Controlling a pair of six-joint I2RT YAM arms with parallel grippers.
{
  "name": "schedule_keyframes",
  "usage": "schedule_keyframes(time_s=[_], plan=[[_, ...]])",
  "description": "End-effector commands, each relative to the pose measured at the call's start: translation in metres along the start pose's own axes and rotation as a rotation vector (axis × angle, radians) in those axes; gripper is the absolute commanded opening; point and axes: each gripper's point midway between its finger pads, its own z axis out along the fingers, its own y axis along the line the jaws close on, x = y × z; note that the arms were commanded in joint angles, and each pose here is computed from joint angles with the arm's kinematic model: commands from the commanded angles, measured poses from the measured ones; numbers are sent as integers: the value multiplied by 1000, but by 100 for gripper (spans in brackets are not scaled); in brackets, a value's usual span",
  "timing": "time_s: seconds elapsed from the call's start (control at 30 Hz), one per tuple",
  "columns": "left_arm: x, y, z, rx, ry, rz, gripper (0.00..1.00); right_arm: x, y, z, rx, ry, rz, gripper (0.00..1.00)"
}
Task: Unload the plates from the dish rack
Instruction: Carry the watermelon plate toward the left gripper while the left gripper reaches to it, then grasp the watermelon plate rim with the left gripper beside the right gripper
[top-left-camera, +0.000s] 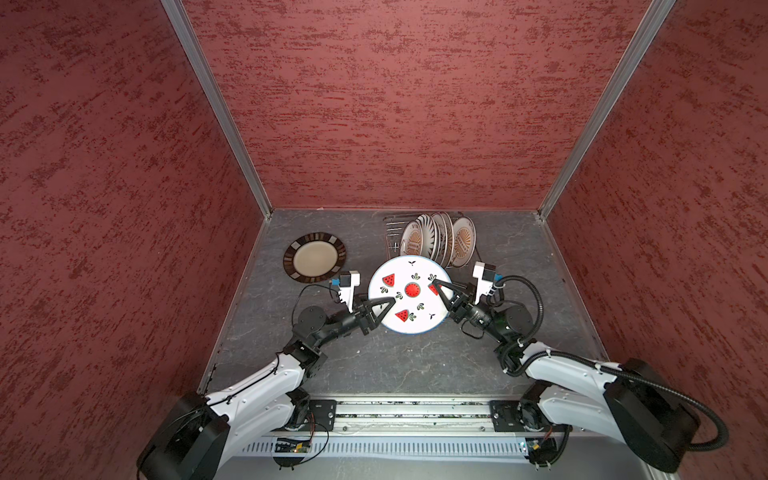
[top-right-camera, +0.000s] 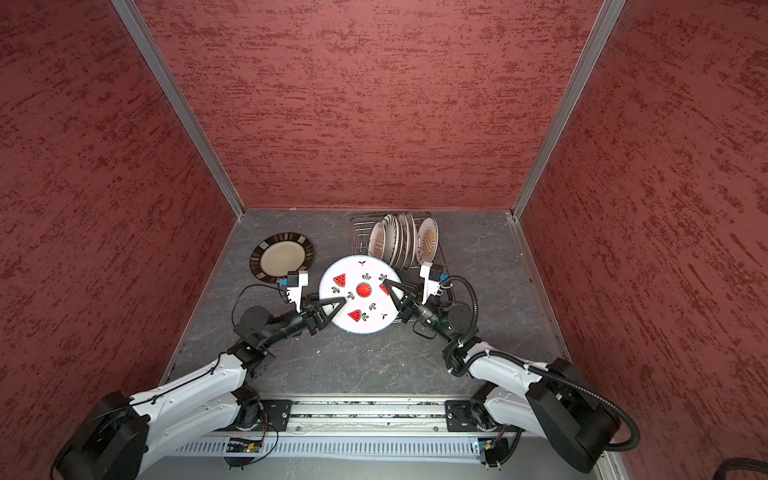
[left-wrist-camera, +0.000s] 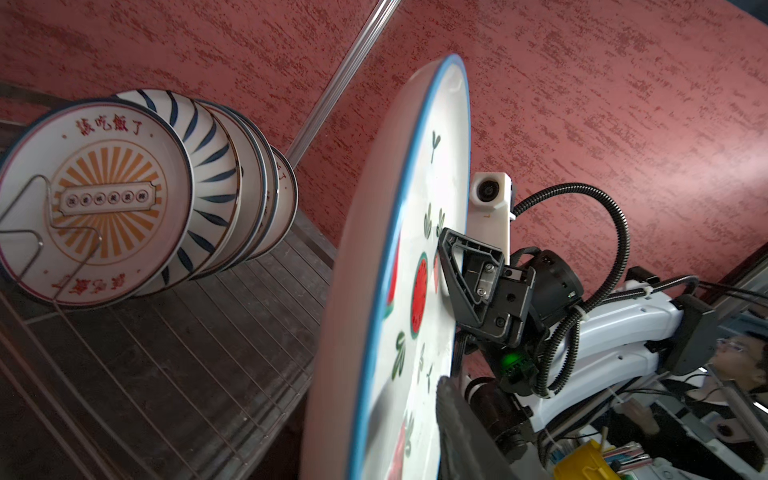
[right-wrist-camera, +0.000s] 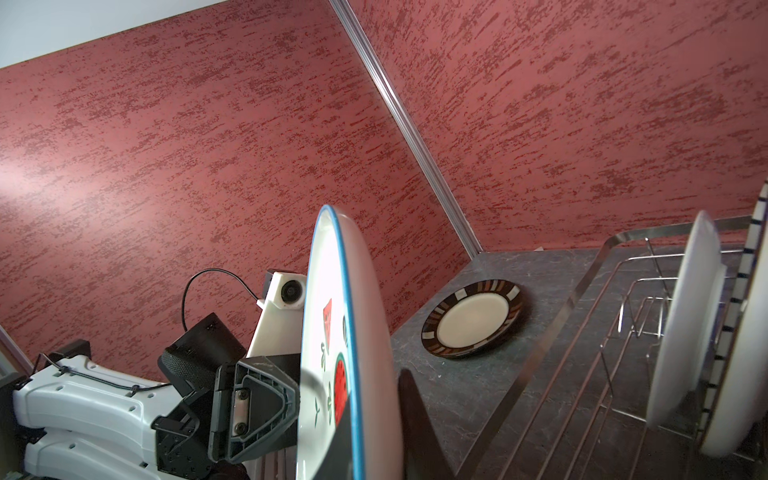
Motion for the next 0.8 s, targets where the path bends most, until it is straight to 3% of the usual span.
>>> schedule_keyframes(time_s=[0.0, 0.2, 0.47, 0.57, 0.77], plan=[[-3, -7, 3, 19, 17, 16, 35, -47, 24, 3, -67, -173, -47, 0], [-4, 1, 4, -28, 18, -6, 18, -36, 30, 15, -127, -113, -65, 0], [-11, 1, 7, -31, -3, -24, 10, -19, 28, 35, -165, -24, -51, 1], [-15, 1, 7, -29, -18, -31, 8, -14, 25, 40, -161, 7, -51, 10], [-26, 1, 5, -34, -71, -49, 5, -10, 23, 41, -165, 18, -62, 41]])
